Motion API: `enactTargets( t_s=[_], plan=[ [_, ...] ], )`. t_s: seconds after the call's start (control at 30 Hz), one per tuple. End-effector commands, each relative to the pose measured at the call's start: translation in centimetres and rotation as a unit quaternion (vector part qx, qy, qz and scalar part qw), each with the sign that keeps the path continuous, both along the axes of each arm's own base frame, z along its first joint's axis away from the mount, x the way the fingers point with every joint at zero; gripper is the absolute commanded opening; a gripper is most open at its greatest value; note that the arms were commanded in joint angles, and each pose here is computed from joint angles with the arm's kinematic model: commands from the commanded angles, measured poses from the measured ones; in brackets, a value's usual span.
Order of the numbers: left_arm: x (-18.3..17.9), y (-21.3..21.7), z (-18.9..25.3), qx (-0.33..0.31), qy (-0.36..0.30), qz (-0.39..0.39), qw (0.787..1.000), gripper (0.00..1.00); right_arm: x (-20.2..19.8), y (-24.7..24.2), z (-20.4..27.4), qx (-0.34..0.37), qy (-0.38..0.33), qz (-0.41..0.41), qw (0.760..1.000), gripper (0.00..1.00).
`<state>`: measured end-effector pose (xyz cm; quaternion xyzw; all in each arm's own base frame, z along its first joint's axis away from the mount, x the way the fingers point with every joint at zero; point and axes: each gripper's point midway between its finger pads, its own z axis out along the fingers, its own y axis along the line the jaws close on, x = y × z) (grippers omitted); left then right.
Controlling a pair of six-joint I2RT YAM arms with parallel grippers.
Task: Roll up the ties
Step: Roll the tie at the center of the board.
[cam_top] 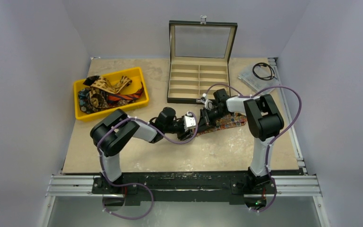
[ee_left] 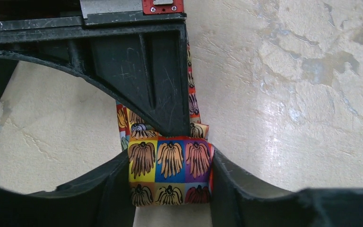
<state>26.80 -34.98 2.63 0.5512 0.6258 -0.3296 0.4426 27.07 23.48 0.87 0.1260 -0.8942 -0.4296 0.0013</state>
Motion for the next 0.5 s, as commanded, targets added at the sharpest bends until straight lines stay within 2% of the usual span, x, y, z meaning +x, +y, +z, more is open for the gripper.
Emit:
enactTargets(
  t_s=[0.0, 0.13, 0.23, 0.33, 0.47],
  plan=[
    [0.6, -1.7, 0.9, -0.009, -0.03, -0.015, 0.999, 0.42, -0.9, -2.9, -4.8, -0.106, -0.001, -0.013, 0.994, 0.0],
    [-0.6, -0.2, -0.6, 0.033, -0.01, -0.019, 0.999, 0.24, -0.8, -2.3, -3.2, -0.081, -0.012, -0.012, 0.997, 0.0],
    [-2.0, 1.9, -1.7, 0.07, 0.015, -0.013, 0.997, 0.14, -0.9, -1.3, -0.1, -0.038, -0.034, -0.016, 0.999, 0.17],
    [-3.7, 3.2, -2.4, 0.094, 0.052, -0.019, 0.994, 0.1, -0.9, -0.6, 4.0, 0.006, -0.071, -0.013, 0.997, 0.27],
    [-4.9, 3.4, -2.5, 0.114, 0.096, -0.037, 0.988, 0.07, -0.8, -0.5, 6.6, 0.023, -0.098, -0.007, 0.995, 0.32]
  ],
)
